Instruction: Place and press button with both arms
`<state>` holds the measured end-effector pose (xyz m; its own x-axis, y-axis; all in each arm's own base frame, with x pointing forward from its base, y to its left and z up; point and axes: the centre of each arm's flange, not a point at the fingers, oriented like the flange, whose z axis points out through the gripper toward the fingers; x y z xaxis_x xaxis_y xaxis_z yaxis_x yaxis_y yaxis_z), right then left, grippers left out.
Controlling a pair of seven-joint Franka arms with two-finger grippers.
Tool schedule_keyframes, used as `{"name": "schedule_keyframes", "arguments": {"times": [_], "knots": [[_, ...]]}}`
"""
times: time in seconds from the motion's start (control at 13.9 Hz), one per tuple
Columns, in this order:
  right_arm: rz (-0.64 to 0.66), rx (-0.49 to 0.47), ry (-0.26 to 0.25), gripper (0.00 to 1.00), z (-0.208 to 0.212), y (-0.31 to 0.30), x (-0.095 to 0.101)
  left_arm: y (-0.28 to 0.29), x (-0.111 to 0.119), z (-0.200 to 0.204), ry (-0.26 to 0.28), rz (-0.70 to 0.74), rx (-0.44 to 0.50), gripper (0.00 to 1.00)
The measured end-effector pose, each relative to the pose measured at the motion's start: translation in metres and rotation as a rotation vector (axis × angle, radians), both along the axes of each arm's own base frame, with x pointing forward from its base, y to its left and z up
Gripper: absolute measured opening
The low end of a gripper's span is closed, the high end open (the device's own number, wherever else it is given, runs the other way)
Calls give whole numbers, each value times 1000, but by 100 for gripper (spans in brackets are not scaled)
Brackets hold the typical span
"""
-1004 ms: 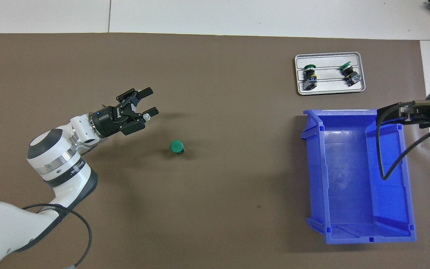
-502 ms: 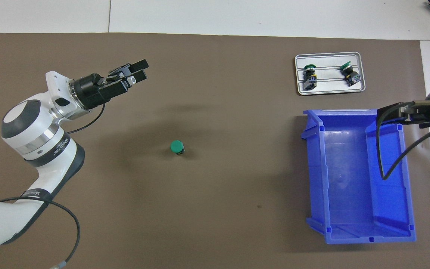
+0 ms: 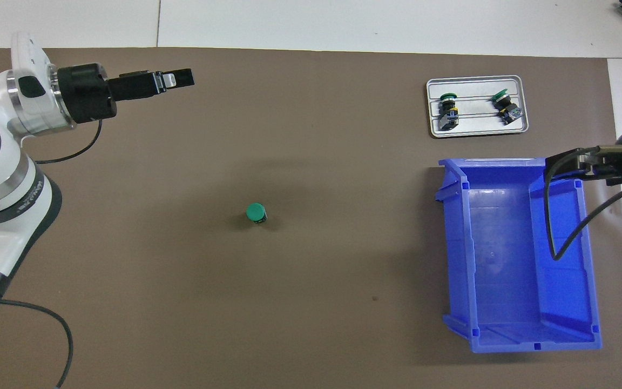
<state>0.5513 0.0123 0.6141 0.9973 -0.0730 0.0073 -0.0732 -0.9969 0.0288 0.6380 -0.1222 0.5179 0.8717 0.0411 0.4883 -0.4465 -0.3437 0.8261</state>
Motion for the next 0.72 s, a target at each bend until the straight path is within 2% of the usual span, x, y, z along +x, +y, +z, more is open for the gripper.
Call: {"name": "schedule_keyframes", "arguments": {"times": [0.22, 0.36, 0.57, 0.72], "knots": [[0, 0, 0, 100, 0, 0, 0, 5, -17, 11, 88, -44, 297, 99], [0, 0, 0, 100, 0, 0, 0, -6, -27, 11, 161, -52, 460, 98], [0, 0, 0, 100, 0, 0, 0, -48, -42, 0, 268, -40, 716, 98], [0, 0, 0, 100, 0, 0, 0, -84, -55, -5, 299, 10, 908, 98]]}}
